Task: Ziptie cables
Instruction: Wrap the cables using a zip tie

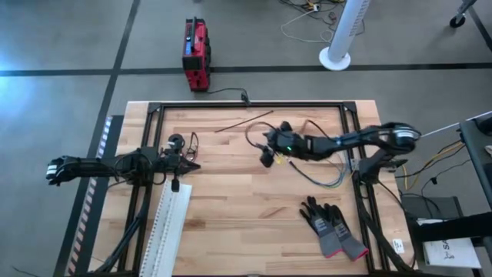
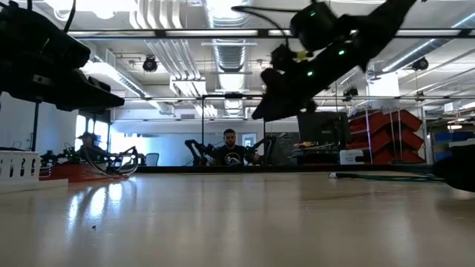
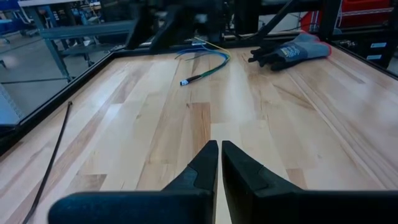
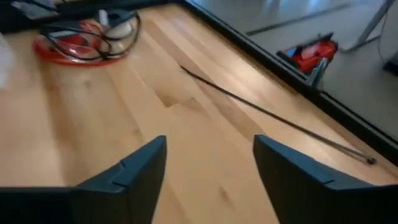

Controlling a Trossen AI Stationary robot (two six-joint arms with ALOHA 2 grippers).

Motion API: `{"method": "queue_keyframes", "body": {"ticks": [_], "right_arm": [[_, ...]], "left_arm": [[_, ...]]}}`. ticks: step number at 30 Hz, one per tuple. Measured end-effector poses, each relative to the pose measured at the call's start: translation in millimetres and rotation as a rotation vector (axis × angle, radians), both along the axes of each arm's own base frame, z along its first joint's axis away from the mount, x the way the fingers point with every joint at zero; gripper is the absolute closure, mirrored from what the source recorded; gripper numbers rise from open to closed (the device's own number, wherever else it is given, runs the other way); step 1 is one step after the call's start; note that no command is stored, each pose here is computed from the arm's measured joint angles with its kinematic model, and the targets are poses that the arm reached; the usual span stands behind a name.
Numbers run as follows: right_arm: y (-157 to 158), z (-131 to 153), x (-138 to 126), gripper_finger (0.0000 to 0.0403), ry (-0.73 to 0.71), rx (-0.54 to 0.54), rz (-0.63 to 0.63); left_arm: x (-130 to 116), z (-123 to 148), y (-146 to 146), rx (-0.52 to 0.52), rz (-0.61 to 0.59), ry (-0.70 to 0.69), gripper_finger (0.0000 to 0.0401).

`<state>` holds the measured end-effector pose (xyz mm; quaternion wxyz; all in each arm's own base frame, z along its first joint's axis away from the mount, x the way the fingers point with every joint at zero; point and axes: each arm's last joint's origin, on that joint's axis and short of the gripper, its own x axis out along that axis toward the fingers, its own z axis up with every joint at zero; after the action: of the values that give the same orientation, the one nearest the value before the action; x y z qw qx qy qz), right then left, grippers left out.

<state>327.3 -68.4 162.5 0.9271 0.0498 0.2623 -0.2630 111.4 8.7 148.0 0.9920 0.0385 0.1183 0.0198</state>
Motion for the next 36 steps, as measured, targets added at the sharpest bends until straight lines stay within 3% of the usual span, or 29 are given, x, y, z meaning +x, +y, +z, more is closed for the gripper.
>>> {"method": "queue_keyframes", "body": {"ticks": [7, 14, 18, 22, 26, 30, 36], "right_arm": [[-55.8, -17.3, 56.5, 0.0122, 0.091, 0.086, 0.116], [-103.3, -28.1, 81.5, 0.0131, 0.260, 0.122, -0.007], [-122.9, -24.8, 77.8, 0.0150, 0.476, 0.091, 0.055], [-146.6, -13.9, 70.5, 0.0173, 0.595, -0.011, 0.164], [-170.3, -17.4, 56.3, 0.0199, 0.667, -0.083, 0.259], [-193.3, -21.1, 39.2, 0.0235, 0.686, -0.069, 0.217], [-214.7, -33.3, 20.5, 0.0338, 0.677, -0.002, 0.208]], "left_arm": [[0.0, 0.0, 0.0, 0.000, 0.000, 0.001, 0.0397], [0.0, 0.0, 0.0, 0.000, 0.000, 0.001, 0.0397], [0.0, -0.1, 0.0, 0.000, 0.000, 0.001, 0.0397], [0.0, 0.0, 0.0, 0.000, 0.000, 0.001, 0.0398], [0.0, 0.1, 0.0, 0.000, 0.000, 0.000, 0.0397], [0.0, 0.1, 0.0, 0.000, 0.000, -0.002, 0.0397], [0.1, 0.6, 0.0, 0.001, 0.000, -0.006, 0.0397]]}}
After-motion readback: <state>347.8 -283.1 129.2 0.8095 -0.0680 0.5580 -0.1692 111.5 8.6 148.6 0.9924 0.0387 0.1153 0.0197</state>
